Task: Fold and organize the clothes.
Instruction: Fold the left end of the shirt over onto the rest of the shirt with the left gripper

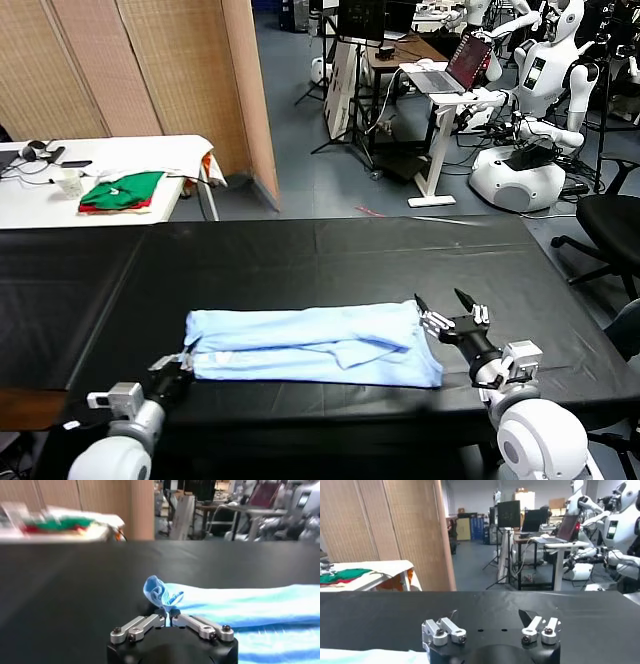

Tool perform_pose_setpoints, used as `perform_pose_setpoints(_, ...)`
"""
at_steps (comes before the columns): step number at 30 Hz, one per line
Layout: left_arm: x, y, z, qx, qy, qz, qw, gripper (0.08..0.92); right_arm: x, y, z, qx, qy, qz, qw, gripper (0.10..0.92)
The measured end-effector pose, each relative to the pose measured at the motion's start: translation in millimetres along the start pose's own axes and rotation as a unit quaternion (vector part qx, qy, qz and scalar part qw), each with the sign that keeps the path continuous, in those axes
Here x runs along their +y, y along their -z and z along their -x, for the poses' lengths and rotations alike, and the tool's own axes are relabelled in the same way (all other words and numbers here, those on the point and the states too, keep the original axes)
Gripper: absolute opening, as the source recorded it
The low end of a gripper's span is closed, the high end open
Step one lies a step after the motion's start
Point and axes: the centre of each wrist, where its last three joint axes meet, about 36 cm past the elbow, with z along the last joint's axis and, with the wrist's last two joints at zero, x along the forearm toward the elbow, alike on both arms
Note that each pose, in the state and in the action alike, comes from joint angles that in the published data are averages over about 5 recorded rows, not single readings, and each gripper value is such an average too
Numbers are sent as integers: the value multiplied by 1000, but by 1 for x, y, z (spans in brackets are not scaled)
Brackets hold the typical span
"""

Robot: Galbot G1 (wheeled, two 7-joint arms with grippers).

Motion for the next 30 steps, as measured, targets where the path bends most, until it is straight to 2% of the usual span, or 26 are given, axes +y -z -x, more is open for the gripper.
perform_pose_setpoints(8, 57, -5, -18, -29, 63, 131, 989, 180, 5, -6, 0, 4, 2, 6, 1000, 907)
perform_pose_setpoints(11, 64, -2, -22, -34, 77, 130, 988, 180, 7, -8, -1, 6, 1, 5, 1000, 907)
perform_pose_setpoints(14, 57, 4, -23, -36, 76, 103, 991, 180, 6, -8, -4, 6, -2, 4, 1000, 907)
perform_pose_setpoints(20, 15, 23, -25, -25, 42, 4, 999, 180, 1, -12, -12, 9, -16, -2, 1000, 907)
perform_pose_setpoints(25, -31, 38, -28, -17, -16, -88, 996, 180, -4, -20, -19, 16, -35, -10, 999, 907)
perform_pose_setpoints(30, -71, 43, -26, -19, -71, -135, 988, 180, -7, -27, -26, 25, -50, -11, 998, 907)
